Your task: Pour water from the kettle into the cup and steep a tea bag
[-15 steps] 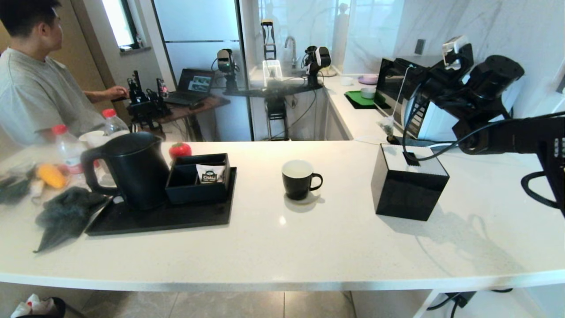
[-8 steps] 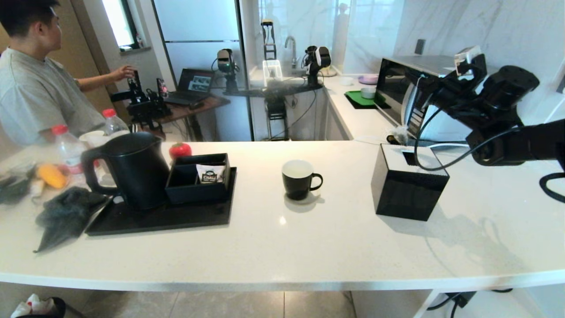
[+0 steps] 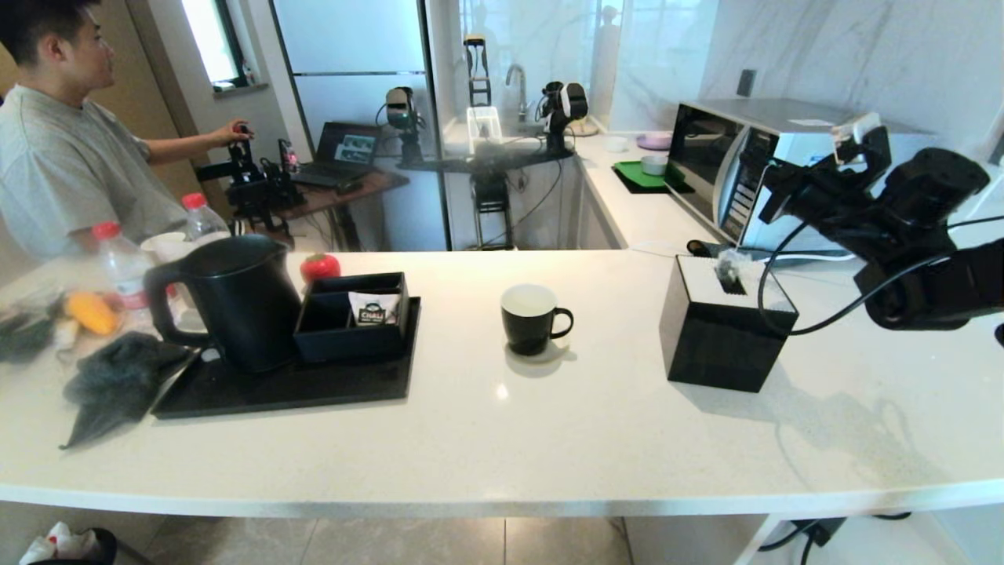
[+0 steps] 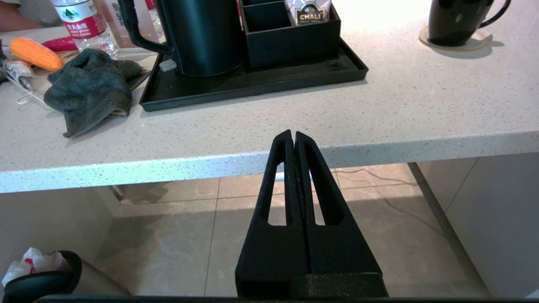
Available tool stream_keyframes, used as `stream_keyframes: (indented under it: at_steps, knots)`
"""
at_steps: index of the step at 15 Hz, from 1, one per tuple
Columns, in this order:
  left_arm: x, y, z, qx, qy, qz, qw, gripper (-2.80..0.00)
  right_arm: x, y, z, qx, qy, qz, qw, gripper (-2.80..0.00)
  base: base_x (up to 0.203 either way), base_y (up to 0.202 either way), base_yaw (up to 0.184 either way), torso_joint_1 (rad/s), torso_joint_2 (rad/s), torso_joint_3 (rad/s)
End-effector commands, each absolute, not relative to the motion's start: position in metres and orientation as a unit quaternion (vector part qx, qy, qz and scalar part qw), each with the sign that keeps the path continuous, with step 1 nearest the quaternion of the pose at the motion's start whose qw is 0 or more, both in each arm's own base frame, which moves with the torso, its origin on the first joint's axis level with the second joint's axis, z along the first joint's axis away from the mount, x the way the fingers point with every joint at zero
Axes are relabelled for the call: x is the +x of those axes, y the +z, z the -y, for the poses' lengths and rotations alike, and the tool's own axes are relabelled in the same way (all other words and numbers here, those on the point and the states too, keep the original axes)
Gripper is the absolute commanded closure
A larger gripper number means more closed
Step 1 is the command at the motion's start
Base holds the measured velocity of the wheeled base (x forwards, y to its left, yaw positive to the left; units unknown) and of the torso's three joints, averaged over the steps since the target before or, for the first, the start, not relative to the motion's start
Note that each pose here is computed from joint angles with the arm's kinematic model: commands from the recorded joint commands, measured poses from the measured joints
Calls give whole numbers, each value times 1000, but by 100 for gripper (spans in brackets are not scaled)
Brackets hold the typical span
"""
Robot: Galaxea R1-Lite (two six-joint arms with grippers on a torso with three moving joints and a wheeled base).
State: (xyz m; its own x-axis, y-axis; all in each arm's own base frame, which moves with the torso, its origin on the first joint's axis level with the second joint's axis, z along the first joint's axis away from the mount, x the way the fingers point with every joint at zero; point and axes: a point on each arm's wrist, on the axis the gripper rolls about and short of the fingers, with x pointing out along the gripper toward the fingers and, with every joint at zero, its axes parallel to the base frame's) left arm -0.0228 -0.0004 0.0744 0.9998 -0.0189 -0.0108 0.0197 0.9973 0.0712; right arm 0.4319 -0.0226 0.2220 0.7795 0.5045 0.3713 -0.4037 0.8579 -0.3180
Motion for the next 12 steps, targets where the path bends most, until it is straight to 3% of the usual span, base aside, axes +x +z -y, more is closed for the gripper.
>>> stream_keyframes:
  at_steps: [1, 9, 12]
  knots:
    - [-23, 74, 0, 36, -9, -5, 999, 0, 422, 210, 23, -109, 244, 218, 939, 0, 0, 0, 0, 0, 0, 0]
    - [-23, 74, 0, 36, -10, -5, 999, 0, 413, 192, 22, -105, 250, 202, 941, 0, 0, 0, 0, 0, 0, 0]
    - [-23, 74, 0, 36, -10, -5, 999, 0, 409, 167, 21, -96, 253, 175, 947, 0, 0, 0, 0, 0, 0, 0]
